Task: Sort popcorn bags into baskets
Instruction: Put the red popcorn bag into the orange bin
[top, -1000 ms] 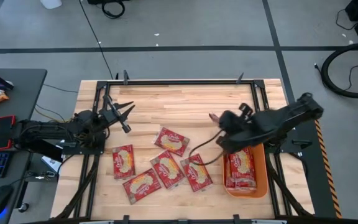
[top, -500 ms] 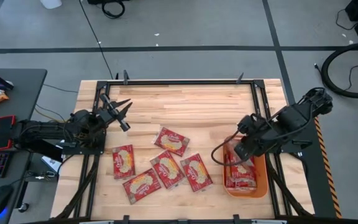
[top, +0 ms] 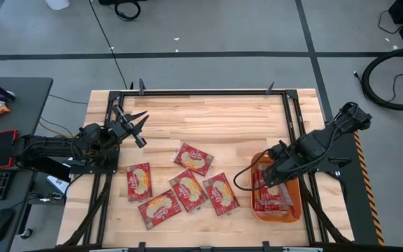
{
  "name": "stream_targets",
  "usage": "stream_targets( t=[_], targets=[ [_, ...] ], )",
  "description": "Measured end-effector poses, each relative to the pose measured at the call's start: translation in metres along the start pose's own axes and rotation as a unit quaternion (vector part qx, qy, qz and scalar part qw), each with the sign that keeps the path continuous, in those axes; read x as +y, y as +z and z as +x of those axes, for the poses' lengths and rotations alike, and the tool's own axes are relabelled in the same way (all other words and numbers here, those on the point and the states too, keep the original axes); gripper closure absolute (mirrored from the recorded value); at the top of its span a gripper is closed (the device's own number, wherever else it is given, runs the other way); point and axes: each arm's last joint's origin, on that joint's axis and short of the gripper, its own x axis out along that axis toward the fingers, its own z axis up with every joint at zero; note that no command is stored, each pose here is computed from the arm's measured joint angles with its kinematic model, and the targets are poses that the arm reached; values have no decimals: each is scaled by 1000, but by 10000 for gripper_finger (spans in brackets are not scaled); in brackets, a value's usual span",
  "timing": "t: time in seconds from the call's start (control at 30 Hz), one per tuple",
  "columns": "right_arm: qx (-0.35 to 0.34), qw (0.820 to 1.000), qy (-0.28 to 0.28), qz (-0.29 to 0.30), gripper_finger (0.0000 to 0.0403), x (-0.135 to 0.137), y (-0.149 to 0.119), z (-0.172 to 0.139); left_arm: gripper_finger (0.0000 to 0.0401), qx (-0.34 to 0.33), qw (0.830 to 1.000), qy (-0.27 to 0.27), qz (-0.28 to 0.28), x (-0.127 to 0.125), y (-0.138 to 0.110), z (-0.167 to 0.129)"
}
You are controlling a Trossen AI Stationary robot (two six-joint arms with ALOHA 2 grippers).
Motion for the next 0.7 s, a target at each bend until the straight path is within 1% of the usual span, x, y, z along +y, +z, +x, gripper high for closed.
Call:
stream_targets(
  t=[0.23,0.5,0.6,0.7],
  targets=[
    [19,996,-50,74,400,-4,7,26,333,0,1000,0,0,0,0,0],
    [3,989,-101,108,394,-9,21,53,333,0,1000,0,-1,0,0,0],
    [-18,989,-105,106,392,-10,27,58,333,0,1000,0,-1,0,0,0],
    [-44,992,-77,92,383,-6,34,61,333,0,1000,0,-1,0,0,0]
  ],
)
